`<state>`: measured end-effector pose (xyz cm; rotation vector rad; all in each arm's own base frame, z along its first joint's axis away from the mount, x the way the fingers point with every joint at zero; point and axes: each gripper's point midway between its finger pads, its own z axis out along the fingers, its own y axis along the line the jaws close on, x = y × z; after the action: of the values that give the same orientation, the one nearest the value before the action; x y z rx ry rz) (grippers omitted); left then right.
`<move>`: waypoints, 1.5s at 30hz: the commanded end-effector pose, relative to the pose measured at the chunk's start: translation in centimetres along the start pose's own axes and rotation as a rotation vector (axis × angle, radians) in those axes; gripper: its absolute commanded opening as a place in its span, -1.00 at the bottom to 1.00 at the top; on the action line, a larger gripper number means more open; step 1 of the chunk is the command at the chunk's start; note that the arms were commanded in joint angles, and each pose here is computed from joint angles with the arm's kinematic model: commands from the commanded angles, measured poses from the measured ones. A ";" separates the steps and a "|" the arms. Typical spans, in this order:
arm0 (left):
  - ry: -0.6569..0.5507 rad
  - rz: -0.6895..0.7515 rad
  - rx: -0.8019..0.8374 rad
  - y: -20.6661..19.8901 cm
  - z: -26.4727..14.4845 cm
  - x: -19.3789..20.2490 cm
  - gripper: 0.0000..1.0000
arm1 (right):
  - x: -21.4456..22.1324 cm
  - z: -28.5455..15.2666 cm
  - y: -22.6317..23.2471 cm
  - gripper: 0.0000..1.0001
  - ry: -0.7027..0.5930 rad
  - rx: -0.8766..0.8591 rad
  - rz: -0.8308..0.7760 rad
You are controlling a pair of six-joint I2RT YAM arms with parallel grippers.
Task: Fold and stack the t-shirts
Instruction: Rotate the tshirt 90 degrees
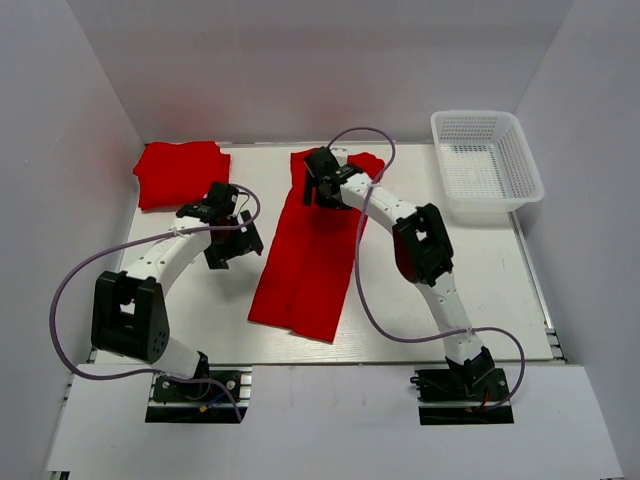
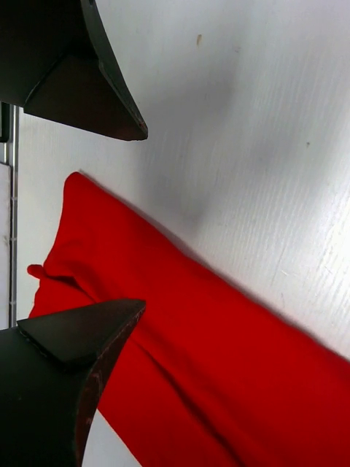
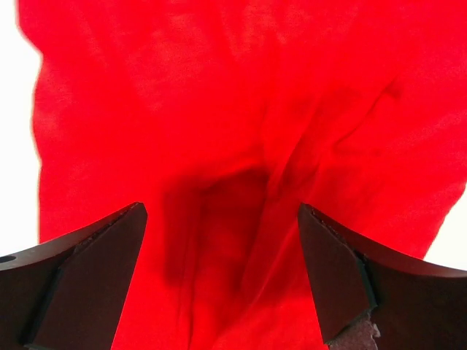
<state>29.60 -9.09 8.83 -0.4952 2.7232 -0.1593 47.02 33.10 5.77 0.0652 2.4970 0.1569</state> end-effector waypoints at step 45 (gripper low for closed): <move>0.151 0.365 0.243 -7.3 1.3 8.3 0.98 | 10.5 -14.6 -12.7 0.80 0.061 -0.198 0.024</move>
<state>26.18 -18.13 5.96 0.0512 2.8502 -0.4438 34.24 19.97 13.75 -0.0849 2.3628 0.3842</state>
